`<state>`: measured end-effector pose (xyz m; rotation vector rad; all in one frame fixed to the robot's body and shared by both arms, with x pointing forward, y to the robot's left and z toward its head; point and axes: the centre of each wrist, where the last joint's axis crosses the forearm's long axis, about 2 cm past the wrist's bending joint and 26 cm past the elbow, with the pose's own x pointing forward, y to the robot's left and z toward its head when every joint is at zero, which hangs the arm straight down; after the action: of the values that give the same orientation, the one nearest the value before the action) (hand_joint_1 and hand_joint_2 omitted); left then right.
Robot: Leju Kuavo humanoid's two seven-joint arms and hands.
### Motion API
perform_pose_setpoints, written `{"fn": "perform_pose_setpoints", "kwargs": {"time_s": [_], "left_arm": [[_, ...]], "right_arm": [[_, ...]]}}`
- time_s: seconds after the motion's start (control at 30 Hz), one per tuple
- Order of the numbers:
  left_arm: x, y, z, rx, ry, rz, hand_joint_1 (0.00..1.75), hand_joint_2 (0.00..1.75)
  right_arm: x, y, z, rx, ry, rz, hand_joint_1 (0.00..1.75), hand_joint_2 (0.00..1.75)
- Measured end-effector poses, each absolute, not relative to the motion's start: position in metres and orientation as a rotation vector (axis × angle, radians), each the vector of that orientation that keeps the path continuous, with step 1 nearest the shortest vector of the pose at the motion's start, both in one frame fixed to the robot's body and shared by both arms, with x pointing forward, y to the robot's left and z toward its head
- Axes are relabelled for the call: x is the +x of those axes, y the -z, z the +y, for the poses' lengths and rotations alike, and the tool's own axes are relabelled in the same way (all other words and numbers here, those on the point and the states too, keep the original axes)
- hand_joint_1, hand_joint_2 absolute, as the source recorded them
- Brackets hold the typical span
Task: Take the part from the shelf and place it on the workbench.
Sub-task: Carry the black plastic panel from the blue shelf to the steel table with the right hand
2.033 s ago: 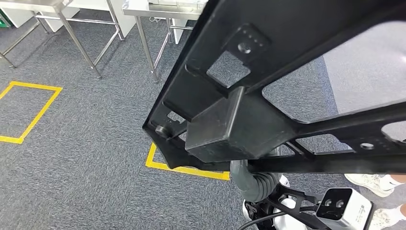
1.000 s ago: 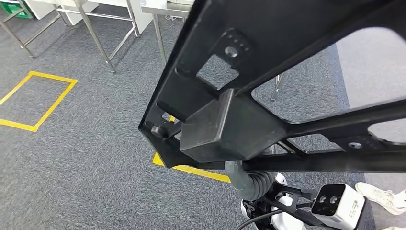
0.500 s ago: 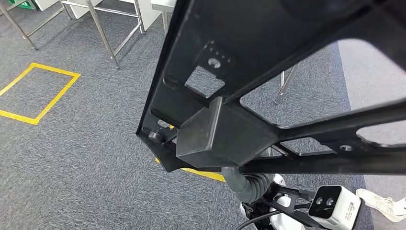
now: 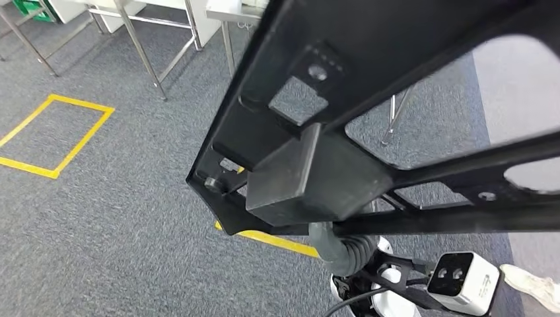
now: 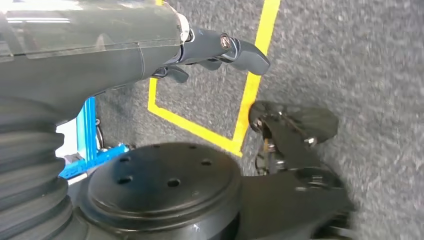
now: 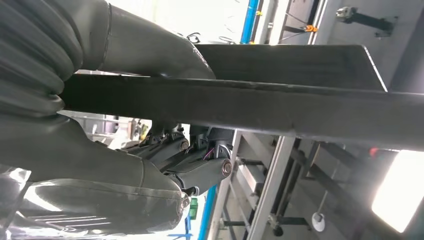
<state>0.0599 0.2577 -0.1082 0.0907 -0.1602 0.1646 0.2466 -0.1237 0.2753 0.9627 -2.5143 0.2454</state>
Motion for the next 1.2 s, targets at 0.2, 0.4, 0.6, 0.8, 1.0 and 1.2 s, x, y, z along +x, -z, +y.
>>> {"fn": "perform_pose_setpoints", "kwargs": {"time_s": [0.2,0.4,0.6,0.8,1.0,1.2], "left_arm": [[0.0589,0.1084,0.2584,0.092,-0.161,-0.158,0.0,1.75],[0.0572,0.1086,0.2585,0.093,-0.159,-0.152,0.0,1.75],[0.0567,0.1087,0.2589,0.095,-0.159,-0.151,0.0,1.75],[0.0579,0.1085,0.2574,0.091,-0.161,-0.154,0.0,1.75],[0.0609,0.108,0.2573,0.09,-0.161,-0.16,0.0,1.75],[0.0579,0.1085,0.2579,0.091,-0.163,-0.161,0.0,1.75]], "right_arm": [[0.2462,-0.2736,-0.1235,0.964,-0.247,-2.507,1.75,1.75],[0.2443,-0.2743,-0.1238,0.969,-0.243,-2.511,1.75,1.75],[0.2429,-0.2739,-0.1243,0.968,-0.242,-2.512,1.75,1.75],[0.2432,-0.274,-0.1249,0.965,-0.245,-2.512,1.75,1.75],[0.243,-0.2765,-0.1241,0.973,-0.242,-2.52,1.75,1.75],[0.2427,-0.2763,-0.1237,0.982,-0.249,-2.517,1.75,1.75]]}}
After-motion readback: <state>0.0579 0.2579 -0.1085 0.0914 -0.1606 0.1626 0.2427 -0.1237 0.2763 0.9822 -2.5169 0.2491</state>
